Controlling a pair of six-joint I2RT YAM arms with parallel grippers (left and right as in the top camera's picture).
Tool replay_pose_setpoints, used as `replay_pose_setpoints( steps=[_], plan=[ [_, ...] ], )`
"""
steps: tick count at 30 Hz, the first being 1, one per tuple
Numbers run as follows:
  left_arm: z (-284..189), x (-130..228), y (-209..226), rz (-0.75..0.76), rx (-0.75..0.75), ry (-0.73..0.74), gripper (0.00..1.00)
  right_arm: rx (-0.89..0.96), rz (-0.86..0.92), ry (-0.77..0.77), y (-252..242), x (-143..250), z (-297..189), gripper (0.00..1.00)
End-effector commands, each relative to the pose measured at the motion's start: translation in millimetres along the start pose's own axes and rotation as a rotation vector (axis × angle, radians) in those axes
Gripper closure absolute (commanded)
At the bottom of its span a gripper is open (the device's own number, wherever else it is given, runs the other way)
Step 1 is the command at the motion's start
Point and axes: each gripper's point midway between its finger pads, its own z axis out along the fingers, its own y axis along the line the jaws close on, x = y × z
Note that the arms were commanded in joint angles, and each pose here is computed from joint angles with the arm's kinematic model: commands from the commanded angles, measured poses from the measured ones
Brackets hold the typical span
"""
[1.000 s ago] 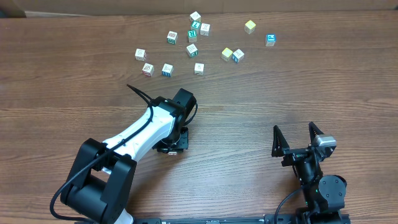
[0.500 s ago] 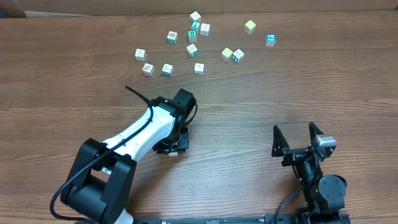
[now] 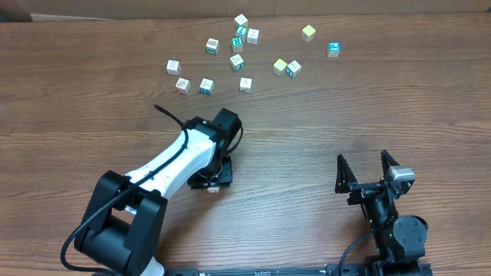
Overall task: Form a horizontal line
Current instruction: 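Move the left gripper back up to the block cluster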
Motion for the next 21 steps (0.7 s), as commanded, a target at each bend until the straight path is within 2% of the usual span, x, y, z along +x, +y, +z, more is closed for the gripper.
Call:
replay_pose_setpoints(
  steps=[1,2,8,15,21],
  plan=[
    [-30.0,-29.8,-4.7,0.016,0.051,-0.083,0.53,-0.002,-0.007,0.000,0.1,2.5,0.4,0.00],
    [-51.3,-49.9,-5.7,0.021,0.082,-0.135,0.51,-0.002,-0.007,0.000,0.1,2.5,0.4,0.00],
    [-93.8,-96.9,0.4,-0.030,0.151,-0.275,0.46,-0.002,-0.007,0.000,0.1,2.5,0.4,0.00],
    [-116.2,-147.5,21.0,-0.131,0.216,-0.433,0.45,-0.002,-0.007,0.000,0.1,2.5,0.4,0.00],
    [-138.5,-185.6,22.5,-0.131,0.254,-0.603,0.44,-0.002,-0.007,0.000,0.1,2.5,0.4,0.00]
  ],
)
